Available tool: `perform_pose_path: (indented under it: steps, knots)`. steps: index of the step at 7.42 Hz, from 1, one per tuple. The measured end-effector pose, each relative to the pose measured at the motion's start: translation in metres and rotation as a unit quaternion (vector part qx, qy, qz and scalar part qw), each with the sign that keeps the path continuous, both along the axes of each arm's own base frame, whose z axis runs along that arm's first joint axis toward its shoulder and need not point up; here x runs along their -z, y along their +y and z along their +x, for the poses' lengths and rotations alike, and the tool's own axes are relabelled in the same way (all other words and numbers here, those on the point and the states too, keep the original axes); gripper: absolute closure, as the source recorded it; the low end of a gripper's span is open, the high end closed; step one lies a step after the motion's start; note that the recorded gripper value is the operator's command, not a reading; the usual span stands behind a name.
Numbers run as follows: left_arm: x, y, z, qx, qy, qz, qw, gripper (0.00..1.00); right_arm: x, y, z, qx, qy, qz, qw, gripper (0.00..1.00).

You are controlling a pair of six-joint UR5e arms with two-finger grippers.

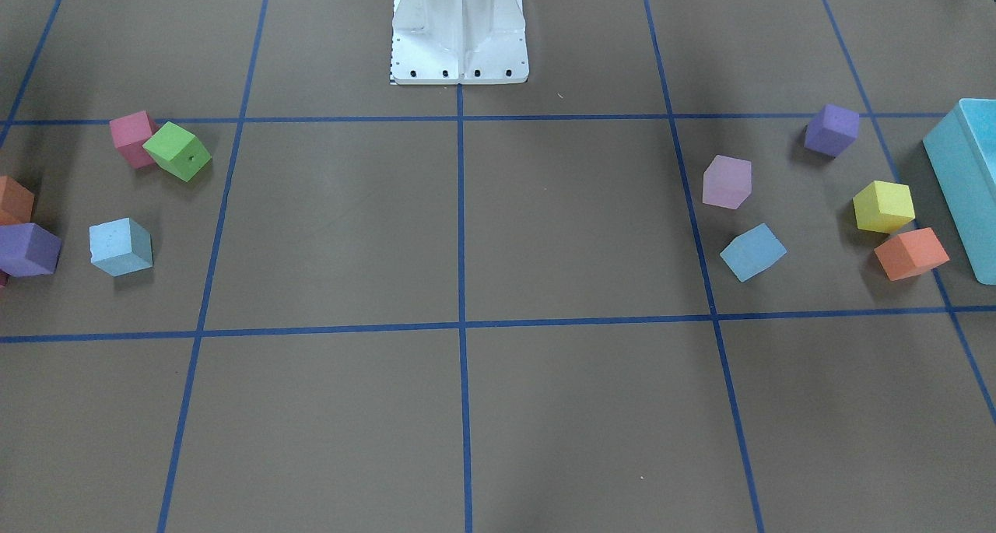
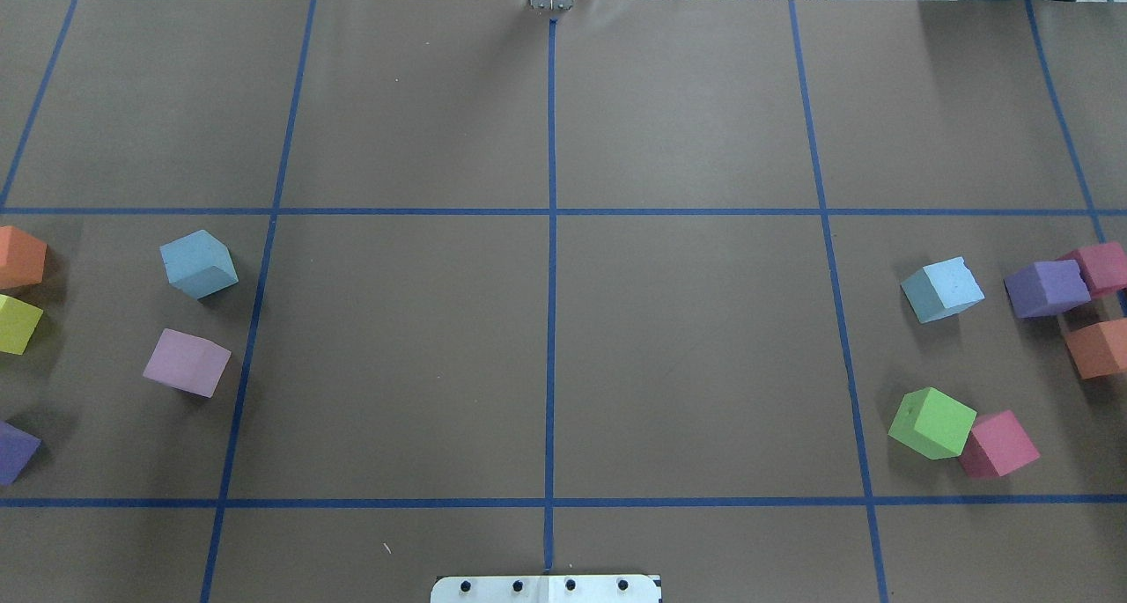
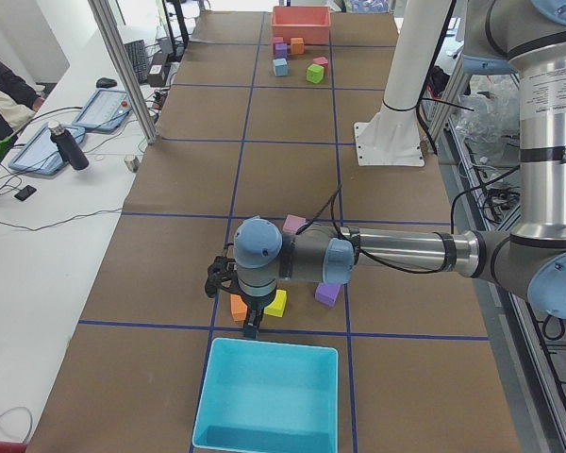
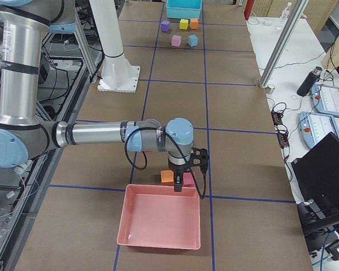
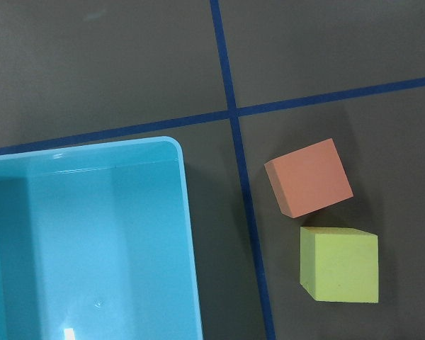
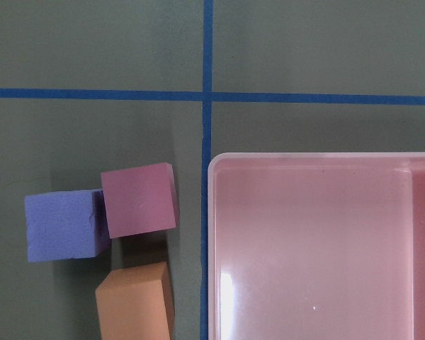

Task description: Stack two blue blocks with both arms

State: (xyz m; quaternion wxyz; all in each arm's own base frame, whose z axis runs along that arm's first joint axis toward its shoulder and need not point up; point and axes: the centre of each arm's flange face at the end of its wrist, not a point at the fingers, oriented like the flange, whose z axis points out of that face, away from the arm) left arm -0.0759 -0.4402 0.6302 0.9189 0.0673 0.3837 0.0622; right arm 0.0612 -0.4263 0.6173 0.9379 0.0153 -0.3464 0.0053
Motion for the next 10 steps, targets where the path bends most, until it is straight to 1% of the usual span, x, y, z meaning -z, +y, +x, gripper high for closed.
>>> perform_pose_path:
  steps: [2, 3, 4, 5, 6, 7, 8, 9, 10]
  knots:
    - [0.002, 0.0, 0.0, 0.0, -0.001, 0.003, 1.0, 0.02, 0.003, -0.002, -0.001, 0.001, -0.003, 0.004, 1.0, 0.0]
    - [0.003, 0.0, 0.0, 0.0, -0.001, 0.004, 1.0, 0.02, 0.008, -0.005, -0.004, 0.005, -0.01, 0.017, 0.9998, 0.0]
    - [0.003, -0.001, 0.0, 0.0, 0.0, 0.004, 1.0, 0.02, 0.017, -0.011, -0.015, 0.015, -0.023, 0.047, 0.9985, 0.0]
    - [0.003, -0.001, 0.0, 0.0, 0.0, 0.005, 1.0, 0.02, 0.028, -0.017, -0.037, 0.03, -0.037, 0.077, 0.9958, 0.0]
    - [0.003, -0.001, 0.0, 0.0, 0.0, 0.004, 1.0, 0.02, 0.041, -0.024, -0.072, 0.04, -0.054, 0.092, 0.9935, 0.0]
    - [0.003, 0.0, 0.0, 0.0, 0.0, 0.005, 1.0, 0.02, 0.058, -0.031, -0.117, 0.042, -0.068, 0.092, 0.9925, 0.0]
    - [0.003, 0.0, 0.0, 0.0, 0.0, 0.005, 1.0, 0.02, 0.078, -0.039, -0.169, 0.035, -0.072, 0.083, 0.9933, 0.0]
    - [0.003, 0.0, 0.0, 0.0, 0.0, 0.005, 1.0, 0.02, 0.092, -0.042, -0.218, 0.03, -0.061, 0.076, 0.9948, 0.0]
    - [0.003, 0.0, 0.0, 0.0, 0.0, 0.005, 1.0, 0.02, 0.096, -0.041, -0.258, 0.033, -0.048, 0.074, 0.9956, 0.0]
